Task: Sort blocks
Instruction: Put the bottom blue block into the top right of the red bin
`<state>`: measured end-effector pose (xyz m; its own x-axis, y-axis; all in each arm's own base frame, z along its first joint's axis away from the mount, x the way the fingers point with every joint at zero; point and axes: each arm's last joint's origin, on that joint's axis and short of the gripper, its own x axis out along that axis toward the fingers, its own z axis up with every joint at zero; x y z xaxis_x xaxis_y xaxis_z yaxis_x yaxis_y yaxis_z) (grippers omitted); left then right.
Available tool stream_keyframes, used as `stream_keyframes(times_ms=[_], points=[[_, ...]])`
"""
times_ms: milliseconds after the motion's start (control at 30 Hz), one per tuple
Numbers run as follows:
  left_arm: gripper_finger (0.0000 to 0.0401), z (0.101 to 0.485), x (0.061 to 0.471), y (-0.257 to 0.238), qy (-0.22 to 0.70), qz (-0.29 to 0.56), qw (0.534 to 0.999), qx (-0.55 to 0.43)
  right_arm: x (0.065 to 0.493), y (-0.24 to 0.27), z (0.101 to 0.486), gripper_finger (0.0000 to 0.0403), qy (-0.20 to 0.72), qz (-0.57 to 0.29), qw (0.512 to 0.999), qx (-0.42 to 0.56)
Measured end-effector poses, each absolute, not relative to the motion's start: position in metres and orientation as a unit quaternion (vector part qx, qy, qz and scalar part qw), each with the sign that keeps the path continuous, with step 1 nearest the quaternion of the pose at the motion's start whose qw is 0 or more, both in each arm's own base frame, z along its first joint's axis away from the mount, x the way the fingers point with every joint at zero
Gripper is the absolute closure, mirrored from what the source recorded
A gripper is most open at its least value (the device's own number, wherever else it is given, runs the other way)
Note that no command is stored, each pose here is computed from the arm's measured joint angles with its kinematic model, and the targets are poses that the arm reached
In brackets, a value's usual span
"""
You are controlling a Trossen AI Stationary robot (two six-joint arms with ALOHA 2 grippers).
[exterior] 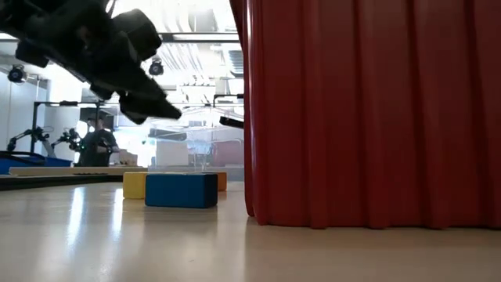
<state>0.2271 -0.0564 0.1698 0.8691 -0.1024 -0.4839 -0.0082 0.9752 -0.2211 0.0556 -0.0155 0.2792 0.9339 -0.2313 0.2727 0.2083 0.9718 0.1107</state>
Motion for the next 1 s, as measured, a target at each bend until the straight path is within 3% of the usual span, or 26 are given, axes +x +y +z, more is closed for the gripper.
stream_keyframes(times_ms=[267, 600, 1000], points=[[0.0190, 0.135, 0.251, -0.076, 0.336, -0.040, 0.939, -0.066, 0.056, -0.016, 0.279, 0.0247, -0.141, -0.121, 0.982, 0.045], [0.0203, 0.130, 0.295, -0.096, 0.354, -0.083, 0.931, 0.013, 0.056, -0.017, 0.278, 0.0249, -0.137, -0.126, 0.981, 0.052], [0.0225, 0.114, 0.304, -0.102, 0.436, -0.098, 0.895, 0.013, 0.056, -0.017, 0.277, 0.0251, -0.136, -0.126, 0.981, 0.058]])
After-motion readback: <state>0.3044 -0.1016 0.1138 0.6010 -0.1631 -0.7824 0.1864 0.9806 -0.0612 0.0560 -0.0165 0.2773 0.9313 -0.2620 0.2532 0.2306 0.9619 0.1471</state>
